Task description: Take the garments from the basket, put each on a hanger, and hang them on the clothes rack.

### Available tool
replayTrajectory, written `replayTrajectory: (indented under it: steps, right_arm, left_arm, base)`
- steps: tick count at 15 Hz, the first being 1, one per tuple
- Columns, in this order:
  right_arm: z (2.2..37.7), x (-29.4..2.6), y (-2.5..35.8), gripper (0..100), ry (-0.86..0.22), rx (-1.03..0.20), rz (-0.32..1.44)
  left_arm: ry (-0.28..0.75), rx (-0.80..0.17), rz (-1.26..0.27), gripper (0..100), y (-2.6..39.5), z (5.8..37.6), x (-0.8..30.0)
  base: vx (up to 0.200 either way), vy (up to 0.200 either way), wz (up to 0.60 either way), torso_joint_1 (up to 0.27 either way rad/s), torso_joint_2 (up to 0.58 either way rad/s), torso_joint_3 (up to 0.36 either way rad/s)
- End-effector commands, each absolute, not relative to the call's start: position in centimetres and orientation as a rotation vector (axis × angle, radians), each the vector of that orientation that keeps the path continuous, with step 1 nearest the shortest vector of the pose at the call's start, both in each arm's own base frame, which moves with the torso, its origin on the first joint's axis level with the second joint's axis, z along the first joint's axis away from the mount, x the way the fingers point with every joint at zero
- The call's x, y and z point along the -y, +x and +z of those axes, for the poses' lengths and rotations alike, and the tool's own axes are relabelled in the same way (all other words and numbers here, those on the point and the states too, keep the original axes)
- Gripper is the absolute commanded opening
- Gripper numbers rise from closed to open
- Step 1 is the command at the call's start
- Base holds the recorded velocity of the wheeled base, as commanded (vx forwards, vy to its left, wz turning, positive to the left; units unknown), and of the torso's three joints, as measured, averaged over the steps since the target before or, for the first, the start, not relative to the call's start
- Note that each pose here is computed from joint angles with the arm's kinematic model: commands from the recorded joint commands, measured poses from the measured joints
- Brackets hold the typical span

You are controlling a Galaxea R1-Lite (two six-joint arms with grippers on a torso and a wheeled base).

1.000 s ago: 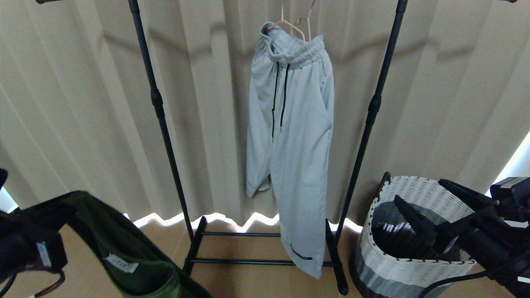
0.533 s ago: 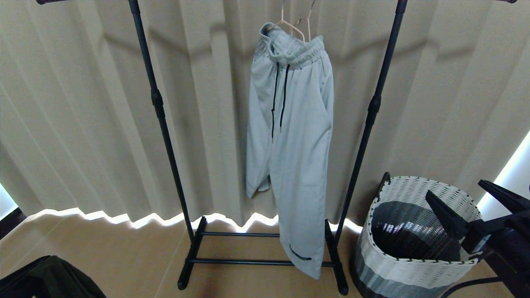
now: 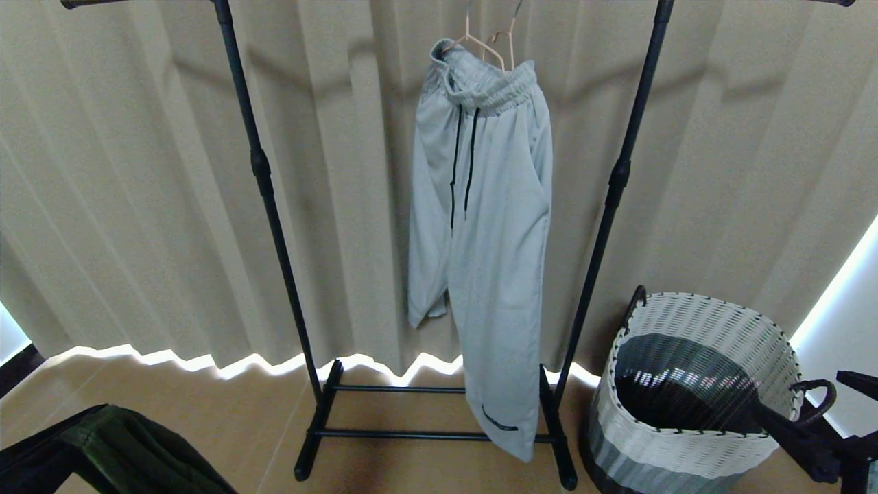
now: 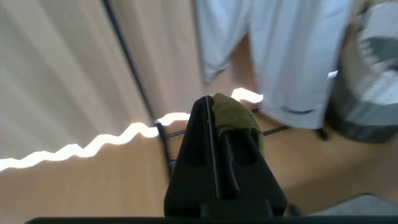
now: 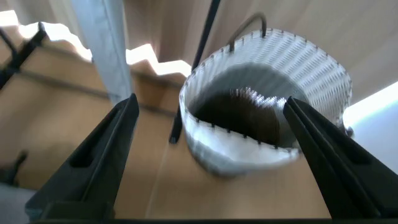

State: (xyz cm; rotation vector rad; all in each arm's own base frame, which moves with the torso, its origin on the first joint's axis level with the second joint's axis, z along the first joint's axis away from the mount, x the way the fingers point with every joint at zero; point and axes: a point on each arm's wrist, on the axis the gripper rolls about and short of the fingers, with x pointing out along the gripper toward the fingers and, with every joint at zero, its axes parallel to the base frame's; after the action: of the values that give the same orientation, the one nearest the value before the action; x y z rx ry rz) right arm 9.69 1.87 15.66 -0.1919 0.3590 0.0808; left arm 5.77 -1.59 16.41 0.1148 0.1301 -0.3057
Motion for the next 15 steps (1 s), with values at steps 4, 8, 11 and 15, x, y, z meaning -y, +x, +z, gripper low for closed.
replayTrajectory:
  steps: [4,8,11,15]
  right_arm:
    - [15.7,-1.5,7.8,100,-0.177,-0.283,0.078]
    - [17.1,-1.6,8.0,100,-0.165,-0.205,0.095]
    - [17.8,-1.8,8.8,100,-0.16,-0.184,0.092]
    - [16.3,-1.7,8.6,100,-0.172,-0.242,0.088]
  left_arm:
    - [0.07,-0.123,-0.357,0,7.1,17.4,2.3]
    - [0.062,-0.112,-0.358,0,8.3,18.4,2.7]
    - [0.061,-0.147,-0.357,0,8.8,17.8,2.8]
    - [0.065,-0.103,-0.352,0,8.7,18.0,2.7]
  base:
    - [0.0,0.0,0.0,0.0,0.0,0.0]
    - [0.0,0.0,0.0,0.0,0.0,0.0]
    - [0.0,0.0,0.0,0.0,0.0,0.0]
    - [0.0,0.0,0.0,0.0,0.0,0.0]
